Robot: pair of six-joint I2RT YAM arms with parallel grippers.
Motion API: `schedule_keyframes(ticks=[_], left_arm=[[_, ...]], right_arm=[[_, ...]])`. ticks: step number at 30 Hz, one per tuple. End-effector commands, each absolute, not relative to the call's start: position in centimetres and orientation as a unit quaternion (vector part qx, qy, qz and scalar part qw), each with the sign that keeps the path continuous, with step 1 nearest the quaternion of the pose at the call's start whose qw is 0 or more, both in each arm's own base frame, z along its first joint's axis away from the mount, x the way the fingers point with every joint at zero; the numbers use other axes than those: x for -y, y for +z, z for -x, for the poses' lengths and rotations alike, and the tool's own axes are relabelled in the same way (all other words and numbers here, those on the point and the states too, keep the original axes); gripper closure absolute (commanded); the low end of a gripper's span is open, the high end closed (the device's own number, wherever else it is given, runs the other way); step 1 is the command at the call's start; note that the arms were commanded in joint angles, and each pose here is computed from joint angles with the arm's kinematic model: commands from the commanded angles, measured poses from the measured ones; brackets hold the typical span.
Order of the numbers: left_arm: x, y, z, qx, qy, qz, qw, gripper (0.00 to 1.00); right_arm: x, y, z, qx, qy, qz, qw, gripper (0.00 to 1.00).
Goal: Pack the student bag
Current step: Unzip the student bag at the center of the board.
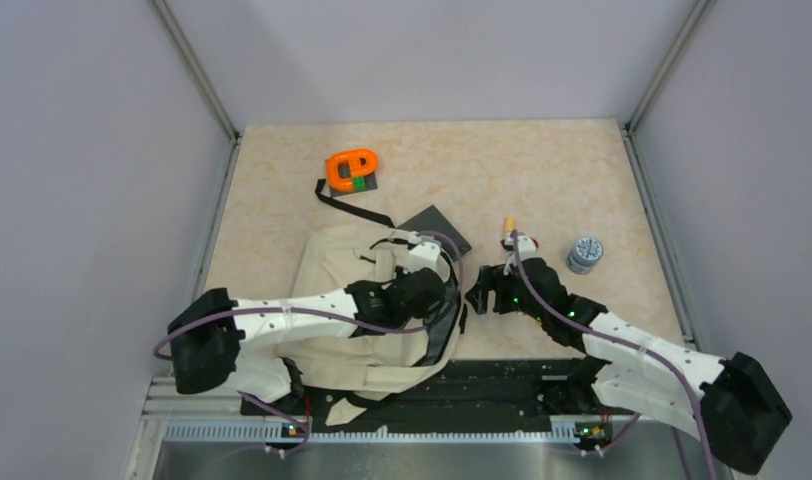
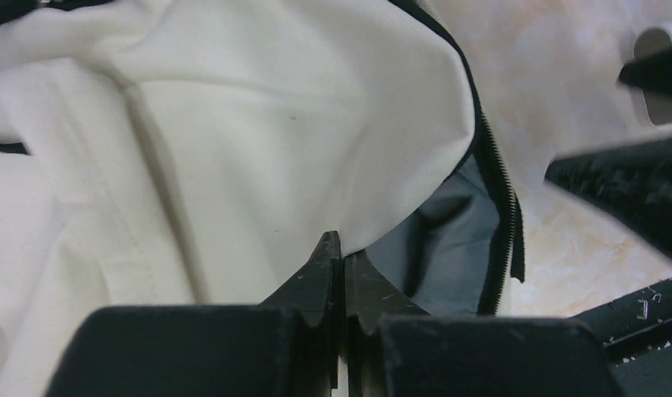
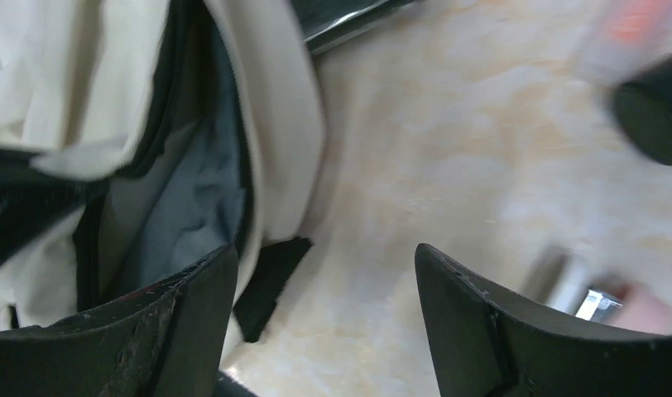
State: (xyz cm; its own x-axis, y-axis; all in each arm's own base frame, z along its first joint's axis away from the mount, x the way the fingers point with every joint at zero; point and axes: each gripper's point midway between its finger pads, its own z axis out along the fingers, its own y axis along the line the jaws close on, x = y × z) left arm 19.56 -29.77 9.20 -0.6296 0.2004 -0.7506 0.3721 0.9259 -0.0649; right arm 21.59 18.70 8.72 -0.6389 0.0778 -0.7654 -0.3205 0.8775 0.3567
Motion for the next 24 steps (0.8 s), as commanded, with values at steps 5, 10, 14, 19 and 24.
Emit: schedule_keyframes(ticks=[5, 10, 14, 19, 24], left_arm=[[25.3, 13.3, -22.1, -0.885, -0.156, -0.094, 0.429, 1.0], [21.0, 16.2, -23.1, -0.874, -0.142, -0.068, 0.459, 1.0], [17.2, 20.2, -23.2, -0.862, -0.126, -0.044, 0.49, 1.0], [12.7, 24.4, -22.7, -0.85, -0.09, -0.026, 0.518, 1.0], [8.6, 26.5, -22.6, -0.85, -0.014, -0.024, 0.526, 1.0]], right_arm=[[-28.0, 10.4, -20.6, -0.838, 0.342, 0.131, 0.405, 0.27], [-31.8, 10.2, -22.1, -0.835, 0.347, 0.15, 0.4, 0.56], [-35.7, 10.9, -24.2, -0.821, 0.357, 0.176, 0.411, 0.87], [-40.5, 11.9, -27.1, -0.807, 0.362, 0.204, 0.42, 0.93], [-42.4, 13.5, -28.8, -0.798, 0.352, 0.23, 0.432, 0.66]])
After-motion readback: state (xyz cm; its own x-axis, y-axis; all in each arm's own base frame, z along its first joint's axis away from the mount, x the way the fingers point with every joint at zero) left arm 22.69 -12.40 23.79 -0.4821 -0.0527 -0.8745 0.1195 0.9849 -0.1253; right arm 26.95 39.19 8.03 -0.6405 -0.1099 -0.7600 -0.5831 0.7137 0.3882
